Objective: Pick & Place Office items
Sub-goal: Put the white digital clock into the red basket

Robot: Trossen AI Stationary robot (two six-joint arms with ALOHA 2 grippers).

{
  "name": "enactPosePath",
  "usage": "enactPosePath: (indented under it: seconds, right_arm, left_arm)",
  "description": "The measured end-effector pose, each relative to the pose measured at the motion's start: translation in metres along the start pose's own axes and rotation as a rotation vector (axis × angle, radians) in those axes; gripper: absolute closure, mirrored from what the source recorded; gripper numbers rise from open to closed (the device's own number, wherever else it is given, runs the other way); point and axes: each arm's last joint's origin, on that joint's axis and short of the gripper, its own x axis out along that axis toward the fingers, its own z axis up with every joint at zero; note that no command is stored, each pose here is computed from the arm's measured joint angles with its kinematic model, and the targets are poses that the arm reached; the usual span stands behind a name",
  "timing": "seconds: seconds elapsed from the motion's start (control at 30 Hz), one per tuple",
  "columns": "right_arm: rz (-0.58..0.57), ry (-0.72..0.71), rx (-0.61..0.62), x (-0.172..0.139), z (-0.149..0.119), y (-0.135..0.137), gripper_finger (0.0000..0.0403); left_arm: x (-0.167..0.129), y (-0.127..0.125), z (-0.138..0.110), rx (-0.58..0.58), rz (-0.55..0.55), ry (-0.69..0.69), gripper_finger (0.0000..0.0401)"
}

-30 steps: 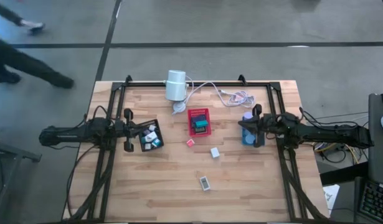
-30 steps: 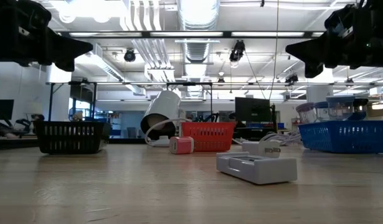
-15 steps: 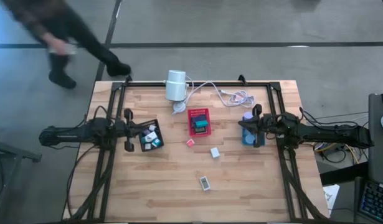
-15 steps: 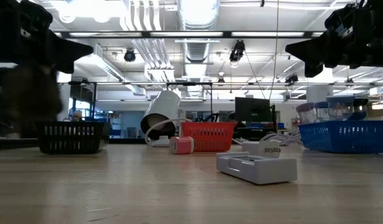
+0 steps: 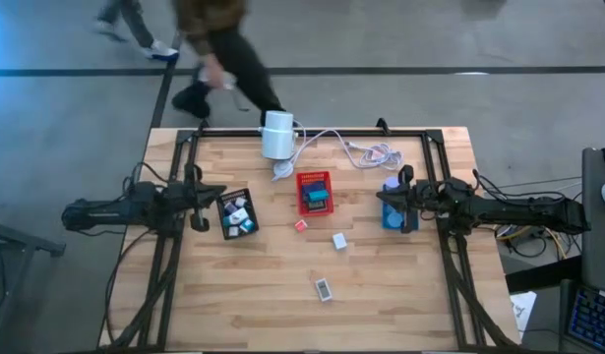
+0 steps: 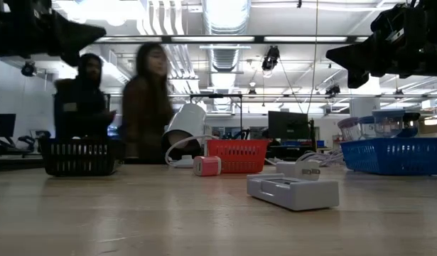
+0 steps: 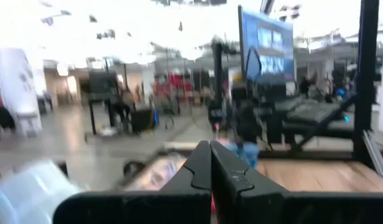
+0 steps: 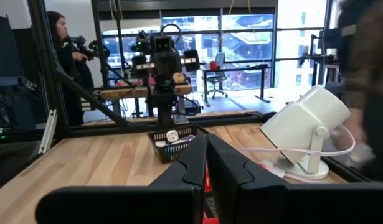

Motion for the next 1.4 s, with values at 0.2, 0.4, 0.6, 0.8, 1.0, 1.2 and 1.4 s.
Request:
enactPosePath:
  seconds: [0.2, 0.4, 0.6, 0.8, 1.0, 1.2, 1.4]
  right_arm:
    - [0.007, 0.002, -0.001, 0.0, 0.0, 0.0, 0.039]
    - [0.01, 0.007, 0.002, 0.0, -0.001, 0.0, 0.039]
    - [0.022, 0.012, 0.036, 0.0, -0.001, 0.002, 0.039]
    - [0.062, 0.047, 0.072, 0.0, -0.005, 0.008, 0.039]
    - [0.109, -0.01, 0.141, 0.001, 0.002, 0.014, 0.039]
    - [0.098, -0.043, 0.117, 0.006, 0.017, 0.019, 0.039]
    - [0.127, 0.001, 0.08, 0.019, 0.032, 0.026, 0.039]
  left_arm:
    - [0.001, 0.0, 0.0, 0.039, -0.015, 0.029, 0.0401]
    - [0.006, -0.002, -0.004, 0.105, -0.016, 0.101, 0.0401]
    - [0.008, -0.002, -0.006, 0.11, -0.018, 0.131, 0.0401]
    - [0.008, -0.002, -0.006, 0.099, -0.018, 0.133, 0.0401]
    - [0.008, -0.003, -0.006, 0.055, -0.026, 0.133, 0.0401]
    - [0.008, -0.003, -0.007, 0.077, -0.03, 0.138, 0.0401]
    - [0.008, -0.003, -0.007, 0.077, -0.027, 0.138, 0.0401]
